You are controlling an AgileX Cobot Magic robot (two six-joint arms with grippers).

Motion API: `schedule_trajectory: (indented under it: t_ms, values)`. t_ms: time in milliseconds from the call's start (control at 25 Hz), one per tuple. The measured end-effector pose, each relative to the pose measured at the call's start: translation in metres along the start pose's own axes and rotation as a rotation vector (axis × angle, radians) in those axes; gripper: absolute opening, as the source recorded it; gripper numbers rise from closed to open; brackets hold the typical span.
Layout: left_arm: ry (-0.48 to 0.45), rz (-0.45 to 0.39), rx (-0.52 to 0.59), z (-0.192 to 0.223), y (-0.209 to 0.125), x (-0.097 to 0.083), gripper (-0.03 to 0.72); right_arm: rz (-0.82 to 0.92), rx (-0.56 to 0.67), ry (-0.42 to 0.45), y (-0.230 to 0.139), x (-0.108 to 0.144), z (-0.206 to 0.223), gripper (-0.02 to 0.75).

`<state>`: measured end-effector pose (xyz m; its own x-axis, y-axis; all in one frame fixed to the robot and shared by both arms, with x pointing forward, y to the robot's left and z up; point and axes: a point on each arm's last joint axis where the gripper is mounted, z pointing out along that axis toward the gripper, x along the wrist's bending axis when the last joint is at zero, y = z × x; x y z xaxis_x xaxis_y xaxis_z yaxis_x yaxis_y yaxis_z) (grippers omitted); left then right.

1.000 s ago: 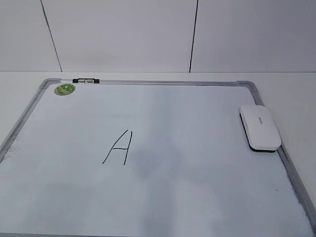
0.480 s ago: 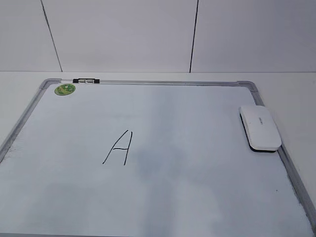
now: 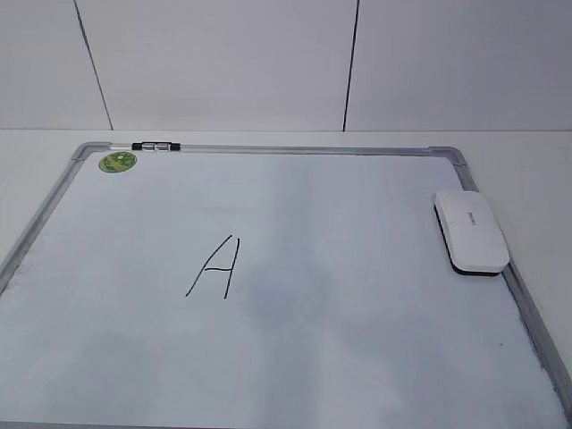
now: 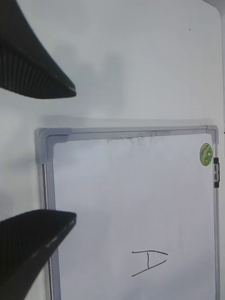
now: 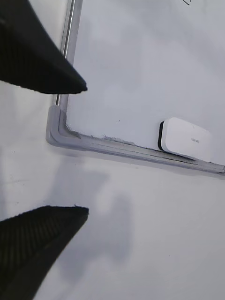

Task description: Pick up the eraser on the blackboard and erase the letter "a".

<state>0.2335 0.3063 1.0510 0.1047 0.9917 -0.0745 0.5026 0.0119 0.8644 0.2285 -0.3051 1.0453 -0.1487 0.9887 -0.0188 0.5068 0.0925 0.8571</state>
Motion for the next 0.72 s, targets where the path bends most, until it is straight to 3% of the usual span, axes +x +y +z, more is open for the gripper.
schedule_trajectory:
  t_ms: [320, 720]
  values:
    - [0.024, -0.014, -0.002, -0.0001, -0.0001, -0.0002, 0.54, 0.002, 0.0, -0.004, 0.0, 0.0, 0.0, 0.592]
    - [0.104, -0.058, -0.009, -0.0005, -0.0004, -0.0007, 0.519, 0.049, 0.002, -0.082, -0.0001, 0.0011, -0.0003, 0.592]
